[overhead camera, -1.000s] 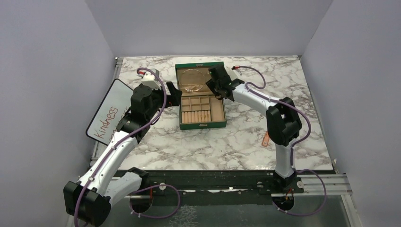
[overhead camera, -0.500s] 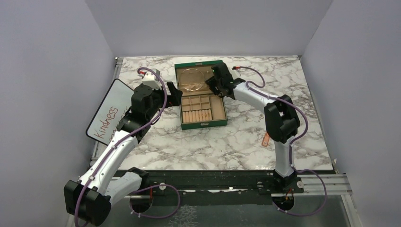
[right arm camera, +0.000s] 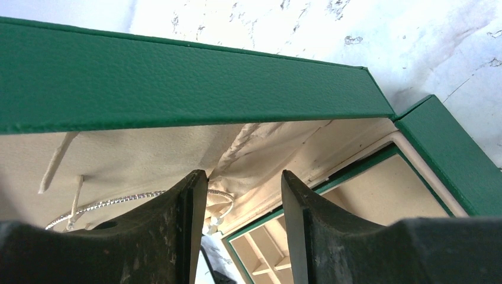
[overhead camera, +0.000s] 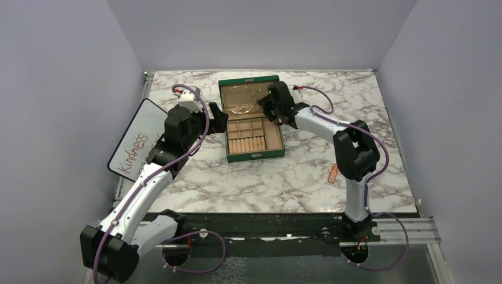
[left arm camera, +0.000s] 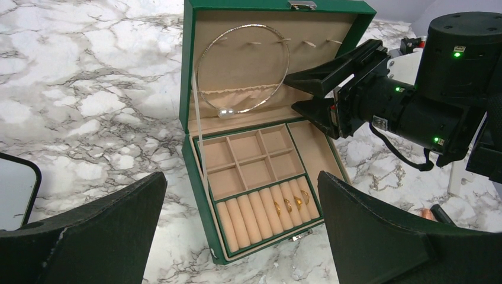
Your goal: Organize the mixed jewelry
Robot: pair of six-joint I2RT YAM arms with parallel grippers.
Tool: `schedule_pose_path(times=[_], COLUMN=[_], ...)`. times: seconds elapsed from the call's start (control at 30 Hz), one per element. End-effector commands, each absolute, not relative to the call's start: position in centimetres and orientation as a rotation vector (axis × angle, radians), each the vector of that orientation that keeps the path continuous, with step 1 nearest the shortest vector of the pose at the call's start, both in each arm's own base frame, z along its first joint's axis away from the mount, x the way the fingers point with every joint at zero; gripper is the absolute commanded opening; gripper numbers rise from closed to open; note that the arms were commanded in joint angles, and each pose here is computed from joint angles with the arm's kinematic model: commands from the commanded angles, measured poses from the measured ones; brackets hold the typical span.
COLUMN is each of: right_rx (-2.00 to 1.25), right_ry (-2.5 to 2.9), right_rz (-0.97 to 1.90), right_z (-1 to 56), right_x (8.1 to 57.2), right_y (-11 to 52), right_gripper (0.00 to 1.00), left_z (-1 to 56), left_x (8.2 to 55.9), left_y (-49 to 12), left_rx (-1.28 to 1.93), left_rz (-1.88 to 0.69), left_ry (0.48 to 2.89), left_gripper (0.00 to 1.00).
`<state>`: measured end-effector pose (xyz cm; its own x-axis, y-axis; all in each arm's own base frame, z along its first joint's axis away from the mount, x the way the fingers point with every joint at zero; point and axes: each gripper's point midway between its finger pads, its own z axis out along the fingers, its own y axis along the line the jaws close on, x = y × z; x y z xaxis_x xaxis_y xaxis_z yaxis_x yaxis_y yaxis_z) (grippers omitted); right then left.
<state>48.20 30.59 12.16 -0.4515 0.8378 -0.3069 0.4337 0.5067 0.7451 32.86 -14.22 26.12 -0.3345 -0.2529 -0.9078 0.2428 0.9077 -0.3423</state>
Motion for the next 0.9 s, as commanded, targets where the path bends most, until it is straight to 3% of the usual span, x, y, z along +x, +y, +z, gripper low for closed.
schedule_pose_path(times=[0.0, 0.13, 0.7, 0.87], right_rx=[1.059, 1.099, 1.070, 1.056], right_ry=[1.984, 1.997, 2.241, 2.272], right_rz=[0.844, 0.846, 0.913, 0.947], right_z=[15.0, 14.3, 8.3, 7.6], right_x=[49.0, 49.2, 47.5, 46.8], right_y=[30.3, 30.3, 33.5, 33.9], right_gripper=[0.52, 0.44, 0.42, 0.28], left_z=[26.6, 26.6, 25.1, 23.9], left_x=[32.7, 32.7, 33.1, 34.0], left_y=[-14.3, -14.4, -15.7, -16.4], left_rx=[0.014, 0.020, 0.056, 0.027], left_rz=[-0.508, -0.510, -0.559, -0.579], left_ry=[1.832, 1.832, 1.876, 1.924], left_gripper=[0.99, 0.99, 0.98, 0.91])
